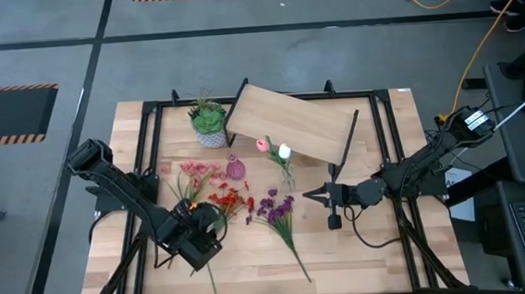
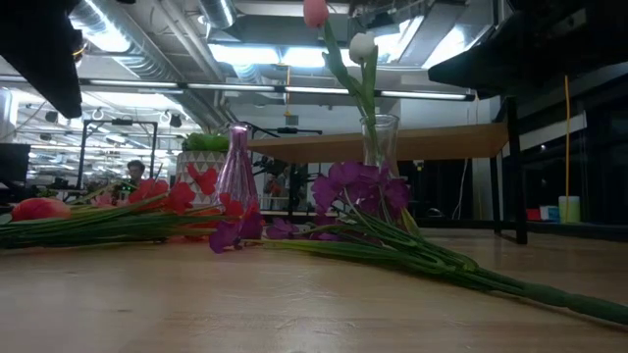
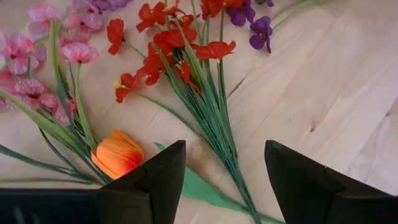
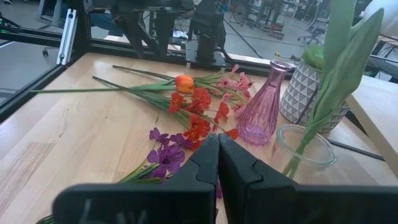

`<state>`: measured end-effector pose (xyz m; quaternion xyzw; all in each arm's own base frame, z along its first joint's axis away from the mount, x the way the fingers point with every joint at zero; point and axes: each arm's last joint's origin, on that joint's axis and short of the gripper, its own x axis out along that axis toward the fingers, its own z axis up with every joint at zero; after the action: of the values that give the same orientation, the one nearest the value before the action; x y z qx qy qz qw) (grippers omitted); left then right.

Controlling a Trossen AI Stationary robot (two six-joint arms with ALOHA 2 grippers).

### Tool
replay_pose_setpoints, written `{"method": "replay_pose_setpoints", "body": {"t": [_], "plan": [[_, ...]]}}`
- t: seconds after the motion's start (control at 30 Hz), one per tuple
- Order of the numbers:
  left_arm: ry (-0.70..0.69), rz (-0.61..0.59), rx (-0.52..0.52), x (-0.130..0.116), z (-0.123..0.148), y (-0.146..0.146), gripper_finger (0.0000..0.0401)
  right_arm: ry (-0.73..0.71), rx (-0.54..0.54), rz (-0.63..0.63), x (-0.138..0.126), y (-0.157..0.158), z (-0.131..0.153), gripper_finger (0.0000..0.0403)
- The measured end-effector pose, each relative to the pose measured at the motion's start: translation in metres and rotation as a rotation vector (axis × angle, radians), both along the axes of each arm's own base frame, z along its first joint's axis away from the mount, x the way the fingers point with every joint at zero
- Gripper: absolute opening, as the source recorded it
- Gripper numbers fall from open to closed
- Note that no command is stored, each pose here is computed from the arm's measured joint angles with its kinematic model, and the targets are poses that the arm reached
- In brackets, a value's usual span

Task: Pick and place flowers into a vace then onto a shelf
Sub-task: Put the orange flowers into the transparent vase

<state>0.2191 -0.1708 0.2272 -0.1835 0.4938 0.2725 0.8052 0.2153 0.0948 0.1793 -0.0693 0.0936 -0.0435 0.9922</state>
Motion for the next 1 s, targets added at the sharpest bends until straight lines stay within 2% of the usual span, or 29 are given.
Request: {"method": "replay_pose_setpoints", "body": {"t": [0.23,0.47,0.57,1.0], "plan": [[0.075,0.0,0.012,0.006,-0.021,-0.008,0.0205,0.0,0.0,0.0,0.0,0.0,0.0,0.0012],[0.183,-0.084,-0.076,0.018,-0.051,-0.023,0.0205,0.0,0.0,0.0,0.0,0.0,0.0,0.0012],[0.203,-0.098,-0.058,0.022,-0.059,-0.024,0.0205,0.0,0.0,0.0,0.0,0.0,0.0,0.0012],[0.184,0.004,-0.013,0.029,-0.062,-0.012,0.0205,0.0,0.0,0.001,0.0,0.0,0.0,0.0012]]}}
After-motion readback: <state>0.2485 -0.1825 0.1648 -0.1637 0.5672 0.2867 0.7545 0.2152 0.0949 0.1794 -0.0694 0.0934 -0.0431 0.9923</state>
